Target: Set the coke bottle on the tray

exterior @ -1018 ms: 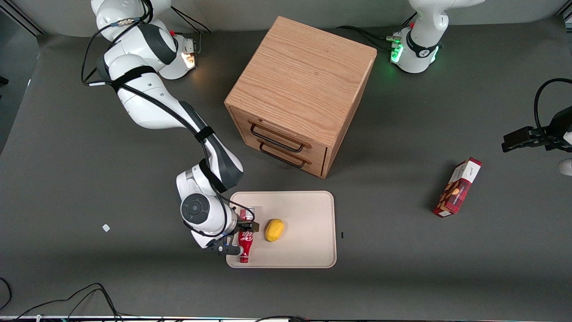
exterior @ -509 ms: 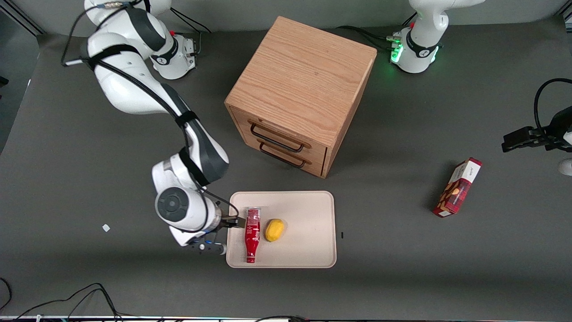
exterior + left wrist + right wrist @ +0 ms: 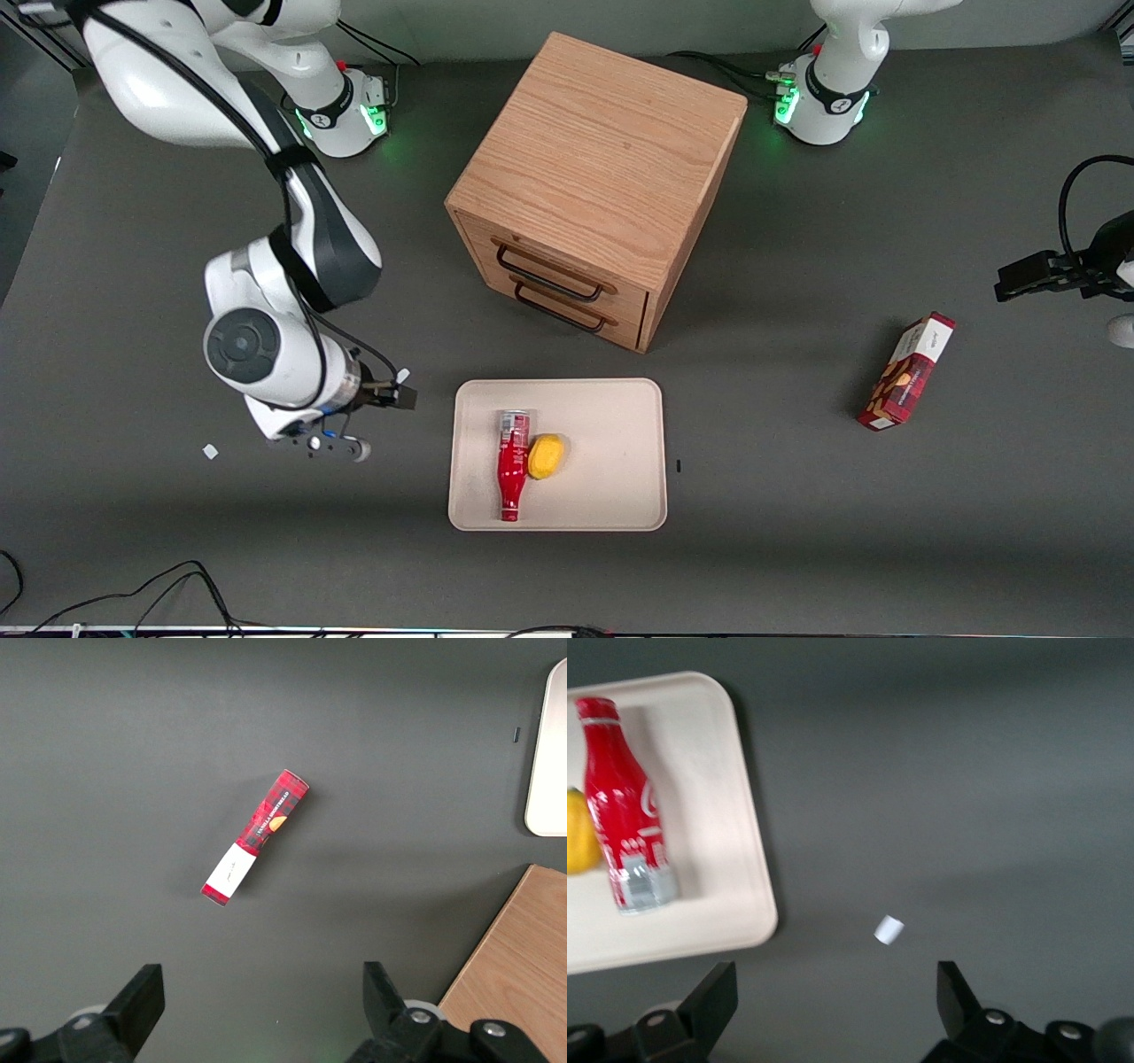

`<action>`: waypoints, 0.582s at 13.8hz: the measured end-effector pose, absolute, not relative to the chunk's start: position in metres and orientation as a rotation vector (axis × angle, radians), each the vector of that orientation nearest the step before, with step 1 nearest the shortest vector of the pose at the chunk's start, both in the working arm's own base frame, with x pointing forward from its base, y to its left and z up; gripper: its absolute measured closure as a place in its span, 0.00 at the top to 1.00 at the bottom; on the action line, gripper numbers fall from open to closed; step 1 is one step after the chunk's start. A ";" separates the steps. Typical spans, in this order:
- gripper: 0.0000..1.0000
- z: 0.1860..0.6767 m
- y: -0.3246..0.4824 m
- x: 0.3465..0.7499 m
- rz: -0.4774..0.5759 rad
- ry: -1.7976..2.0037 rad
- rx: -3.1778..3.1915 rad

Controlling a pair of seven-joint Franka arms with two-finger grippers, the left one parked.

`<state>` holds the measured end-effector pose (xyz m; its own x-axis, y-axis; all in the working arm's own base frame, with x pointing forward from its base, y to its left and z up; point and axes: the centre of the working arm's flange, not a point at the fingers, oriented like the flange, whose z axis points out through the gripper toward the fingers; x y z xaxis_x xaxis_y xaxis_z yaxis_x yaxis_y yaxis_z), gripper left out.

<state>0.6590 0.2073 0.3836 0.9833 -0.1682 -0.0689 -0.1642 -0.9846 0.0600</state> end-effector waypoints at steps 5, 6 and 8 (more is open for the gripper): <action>1.00 0.442 0.136 0.619 -0.186 -0.225 3.068; 1.00 0.451 0.123 0.611 -0.193 -0.229 3.076; 1.00 0.466 0.100 0.595 -0.203 -0.214 3.086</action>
